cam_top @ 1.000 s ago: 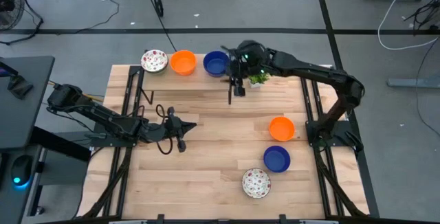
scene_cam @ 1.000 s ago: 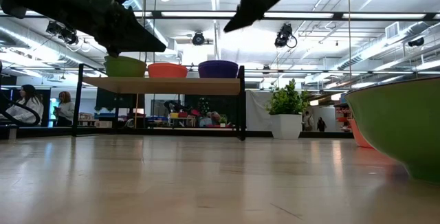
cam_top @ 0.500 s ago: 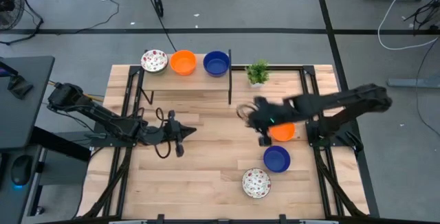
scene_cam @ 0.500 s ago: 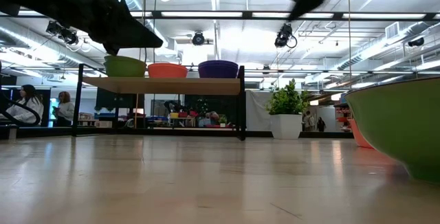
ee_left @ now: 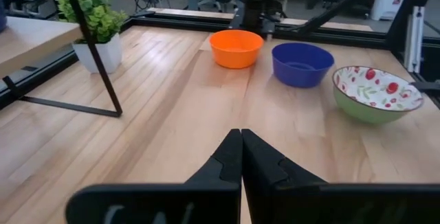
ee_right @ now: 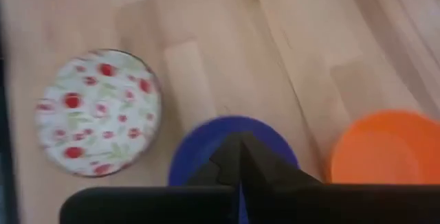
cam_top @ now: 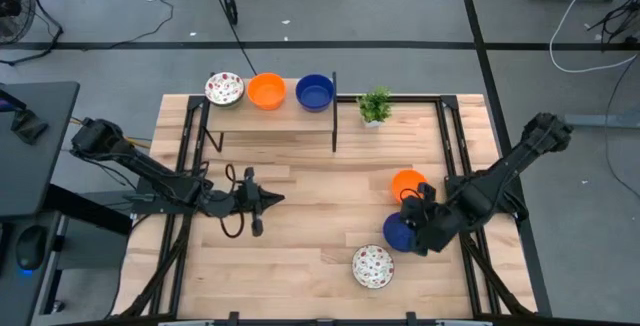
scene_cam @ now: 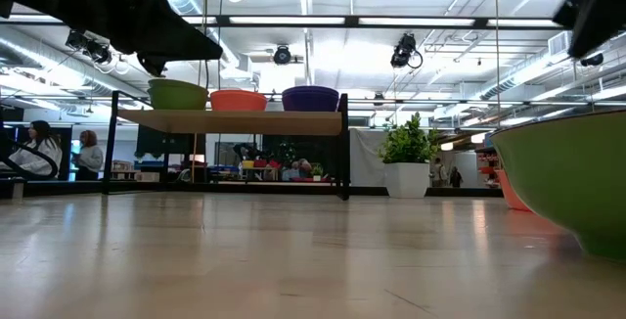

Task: Pick & Place Mini bowls
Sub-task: Stack the orange bowl on top of the stacked orange bowls on the shelf

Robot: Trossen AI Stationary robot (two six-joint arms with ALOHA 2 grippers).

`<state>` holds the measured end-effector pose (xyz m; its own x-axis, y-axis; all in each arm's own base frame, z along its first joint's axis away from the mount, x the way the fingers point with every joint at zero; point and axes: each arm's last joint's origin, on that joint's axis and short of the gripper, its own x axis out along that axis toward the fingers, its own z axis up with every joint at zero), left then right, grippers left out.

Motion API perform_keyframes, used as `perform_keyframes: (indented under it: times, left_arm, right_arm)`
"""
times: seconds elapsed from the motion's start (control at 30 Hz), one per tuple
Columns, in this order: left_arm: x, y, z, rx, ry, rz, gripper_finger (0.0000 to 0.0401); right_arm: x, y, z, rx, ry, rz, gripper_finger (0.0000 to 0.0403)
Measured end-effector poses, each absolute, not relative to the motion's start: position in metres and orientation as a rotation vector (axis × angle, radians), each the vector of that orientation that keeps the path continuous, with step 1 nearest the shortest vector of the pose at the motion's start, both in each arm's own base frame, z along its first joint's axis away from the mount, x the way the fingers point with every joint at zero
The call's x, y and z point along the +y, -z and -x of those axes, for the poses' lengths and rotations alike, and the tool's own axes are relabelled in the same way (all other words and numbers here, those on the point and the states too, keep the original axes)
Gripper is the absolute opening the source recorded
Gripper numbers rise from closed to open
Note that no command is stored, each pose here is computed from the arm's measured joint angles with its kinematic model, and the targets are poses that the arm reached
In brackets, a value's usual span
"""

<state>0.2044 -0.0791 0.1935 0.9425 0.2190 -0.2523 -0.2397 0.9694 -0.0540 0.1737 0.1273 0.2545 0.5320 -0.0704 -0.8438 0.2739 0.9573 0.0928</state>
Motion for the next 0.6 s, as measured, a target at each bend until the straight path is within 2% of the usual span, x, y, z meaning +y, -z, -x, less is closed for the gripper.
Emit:
perform_keyframes:
  times: [0.17,0.33,0.47,0.6]
  left_arm:
    - [-0.082,-0.188,-0.208,0.249,-0.234,0.093,0.0003]
    - [-0.086,-0.178,-0.215,0.256,-0.239,0.102,0.0003]
    - [-0.088,-0.172,-0.220,0.249,-0.237,0.106,0.0003]
    - [-0.089,-0.169,-0.223,0.248,-0.237,0.108,0.0003]
  right_arm:
    - [0.111,-0.218,-0.168,1.026,0.381,-0.281,0.0037]
    - [0.085,-0.192,-0.173,1.042,0.501,-0.320,0.0114]
    - [0.067,-0.185,-0.180,1.045,0.546,-0.330,0.0168]
    - [0.053,-0.180,-0.183,1.054,0.586,-0.334,0.0181]
